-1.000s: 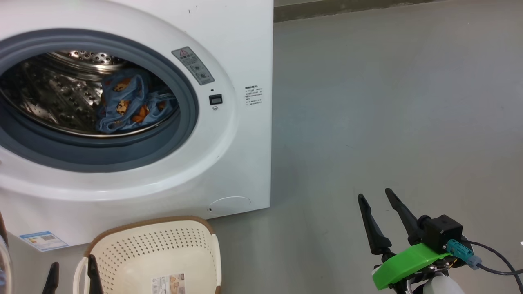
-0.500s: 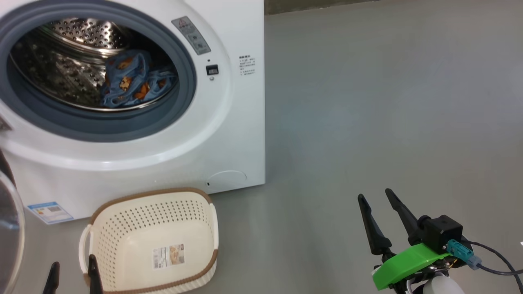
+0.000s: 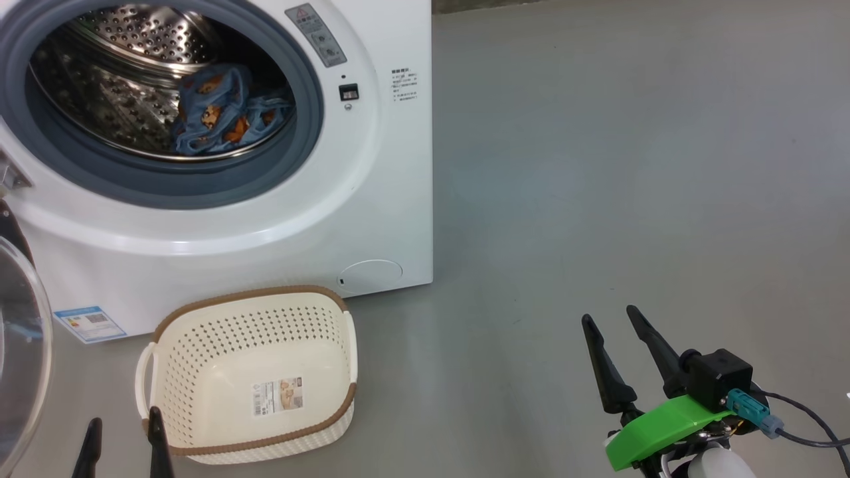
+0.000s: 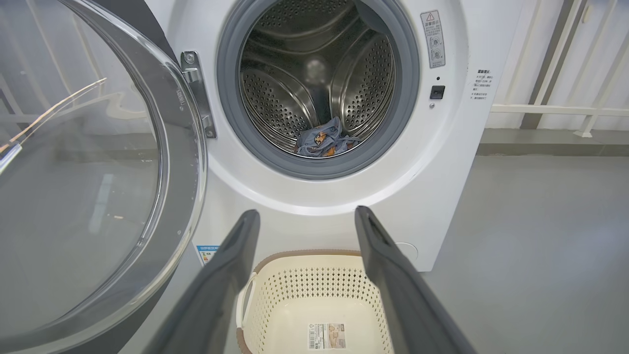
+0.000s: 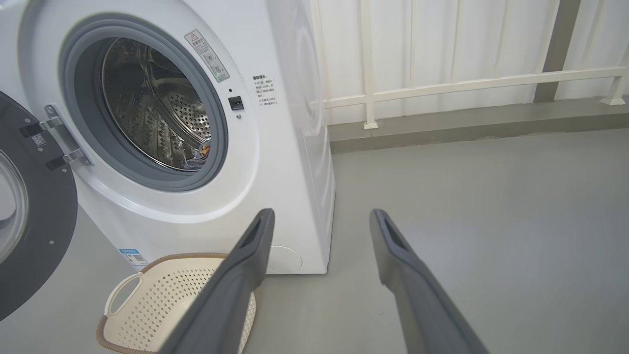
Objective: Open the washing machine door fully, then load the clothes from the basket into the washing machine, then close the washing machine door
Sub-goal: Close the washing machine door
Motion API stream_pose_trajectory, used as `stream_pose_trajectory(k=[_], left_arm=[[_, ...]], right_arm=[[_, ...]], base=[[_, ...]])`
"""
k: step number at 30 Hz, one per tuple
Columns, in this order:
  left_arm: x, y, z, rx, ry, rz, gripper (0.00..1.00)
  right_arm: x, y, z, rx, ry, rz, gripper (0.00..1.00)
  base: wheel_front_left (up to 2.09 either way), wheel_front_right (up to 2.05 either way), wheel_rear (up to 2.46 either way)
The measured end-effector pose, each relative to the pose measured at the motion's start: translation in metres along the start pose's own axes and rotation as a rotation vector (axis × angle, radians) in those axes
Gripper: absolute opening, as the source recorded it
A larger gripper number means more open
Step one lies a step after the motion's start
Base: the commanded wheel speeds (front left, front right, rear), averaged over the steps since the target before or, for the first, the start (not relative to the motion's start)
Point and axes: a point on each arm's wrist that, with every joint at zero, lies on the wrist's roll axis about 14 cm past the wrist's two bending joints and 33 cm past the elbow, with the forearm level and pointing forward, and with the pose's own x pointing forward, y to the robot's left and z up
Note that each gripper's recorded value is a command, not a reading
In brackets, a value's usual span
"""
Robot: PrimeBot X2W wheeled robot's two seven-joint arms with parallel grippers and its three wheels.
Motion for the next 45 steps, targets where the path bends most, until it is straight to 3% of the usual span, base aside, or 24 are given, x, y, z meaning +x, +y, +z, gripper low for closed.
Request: stream_pose_trajectory(k=[17, 45], left_arm=[[-0.016, 0.023, 0.007, 0.003, -0.019, 0.075, 1.0], [-0.096, 0.113, 0.005, -0.023, -0.01, 0.449, 1.0]], right_arm=[[0.014, 0.024, -0.002, 0.007, 0.001, 0.072, 1.0], [0.048, 0.141, -0.031, 0.006, 0.063, 0.4, 1.0]], base=[[0.0, 0.0, 0.0], [0.0, 0.0, 0.0]])
